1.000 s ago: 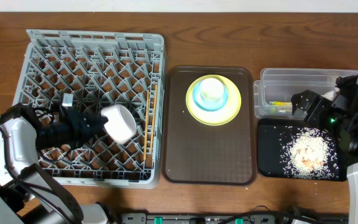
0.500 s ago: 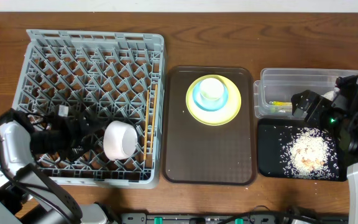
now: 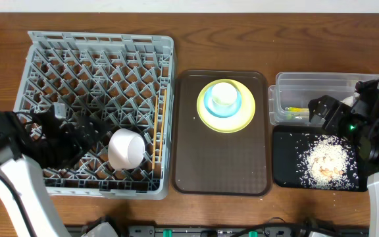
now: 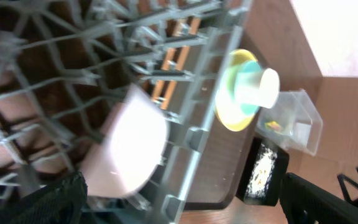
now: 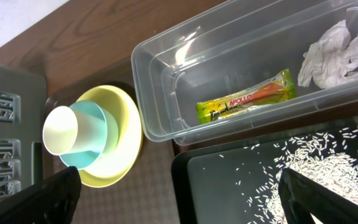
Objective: Sort waste into correct bins and load items into the dishwasher
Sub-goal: 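Lower the white plate upright into the dish rack slots, then open the left gripper and withdraw it up from the rack, then move the left gripper to the white cup and grasp it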
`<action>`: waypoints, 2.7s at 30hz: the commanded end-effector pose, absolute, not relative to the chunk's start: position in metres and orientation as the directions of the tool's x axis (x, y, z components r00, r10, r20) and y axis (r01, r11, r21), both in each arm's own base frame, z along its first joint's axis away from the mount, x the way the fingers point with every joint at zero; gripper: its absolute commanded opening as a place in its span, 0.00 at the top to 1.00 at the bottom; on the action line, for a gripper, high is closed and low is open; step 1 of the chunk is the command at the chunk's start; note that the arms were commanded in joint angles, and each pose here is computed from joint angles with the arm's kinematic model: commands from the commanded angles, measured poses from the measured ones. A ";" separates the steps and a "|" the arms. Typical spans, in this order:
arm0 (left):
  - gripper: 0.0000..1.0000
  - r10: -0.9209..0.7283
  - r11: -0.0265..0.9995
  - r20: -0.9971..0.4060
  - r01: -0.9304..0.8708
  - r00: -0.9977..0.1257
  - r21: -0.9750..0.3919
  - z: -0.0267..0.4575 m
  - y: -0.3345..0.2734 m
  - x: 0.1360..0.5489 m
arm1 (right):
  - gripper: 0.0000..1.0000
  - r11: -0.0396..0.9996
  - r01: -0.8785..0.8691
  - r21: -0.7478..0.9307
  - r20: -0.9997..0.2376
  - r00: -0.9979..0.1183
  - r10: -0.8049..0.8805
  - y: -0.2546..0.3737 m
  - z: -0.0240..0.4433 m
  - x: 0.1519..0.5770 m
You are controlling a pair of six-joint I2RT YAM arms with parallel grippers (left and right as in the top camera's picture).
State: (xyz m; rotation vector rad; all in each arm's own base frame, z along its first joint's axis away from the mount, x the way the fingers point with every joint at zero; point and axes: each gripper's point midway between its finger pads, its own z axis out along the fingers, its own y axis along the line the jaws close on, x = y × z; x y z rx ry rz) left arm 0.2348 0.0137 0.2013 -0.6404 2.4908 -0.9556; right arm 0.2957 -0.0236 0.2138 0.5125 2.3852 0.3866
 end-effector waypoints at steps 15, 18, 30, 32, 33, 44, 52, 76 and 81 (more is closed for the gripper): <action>0.90 -0.367 0.768 -0.162 -0.201 -0.916 -0.608 0.195 -0.057 0.211 | 0.01 0.881 0.250 0.402 -0.554 -0.699 0.451 -0.024 0.219 0.296; 0.92 -0.368 0.808 -0.159 -0.230 -0.916 -0.542 0.186 -0.056 0.213 | 0.01 0.881 0.250 0.402 -0.554 -0.699 0.451 -0.024 0.219 0.296; 0.92 -0.309 0.898 -0.150 -0.237 -0.939 -0.370 0.160 -0.071 0.222 | 0.01 0.881 0.250 0.402 -0.554 -0.699 0.451 -0.024 0.219 0.296; 0.92 -0.293 0.903 -0.138 -0.226 -0.946 -0.366 0.155 -0.076 0.226 | 0.01 0.881 0.250 0.402 -0.554 -0.699 0.451 -0.024 0.219 0.296; 0.92 -0.292 0.906 -0.128 -0.232 -0.948 -0.355 0.151 -0.077 0.228 | 0.01 0.881 0.250 0.402 -0.554 -0.699 0.451 -0.024 0.219 0.296; 0.92 -0.344 0.938 -0.026 -0.343 -0.939 -0.049 0.099 -0.039 0.232 | 0.01 0.881 0.250 0.402 -0.554 -0.699 0.451 -0.024 0.219 0.296; 0.92 -0.476 0.841 -0.192 -0.508 -0.858 0.186 0.114 0.013 0.236 | 0.01 0.881 0.250 0.402 -0.554 -0.699 0.451 -0.024 0.219 0.296; 0.49 -0.172 0.948 -0.387 -0.045 -0.906 -0.315 0.290 -0.127 0.318 | 0.01 0.881 0.250 0.402 -0.554 -0.699 0.451 -0.024 0.219 0.296; 0.44 -0.002 0.961 -0.319 0.087 -0.948 -0.264 0.276 -0.183 0.338 | 0.01 0.881 0.250 0.402 -0.554 -0.699 0.451 -0.024 0.219 0.296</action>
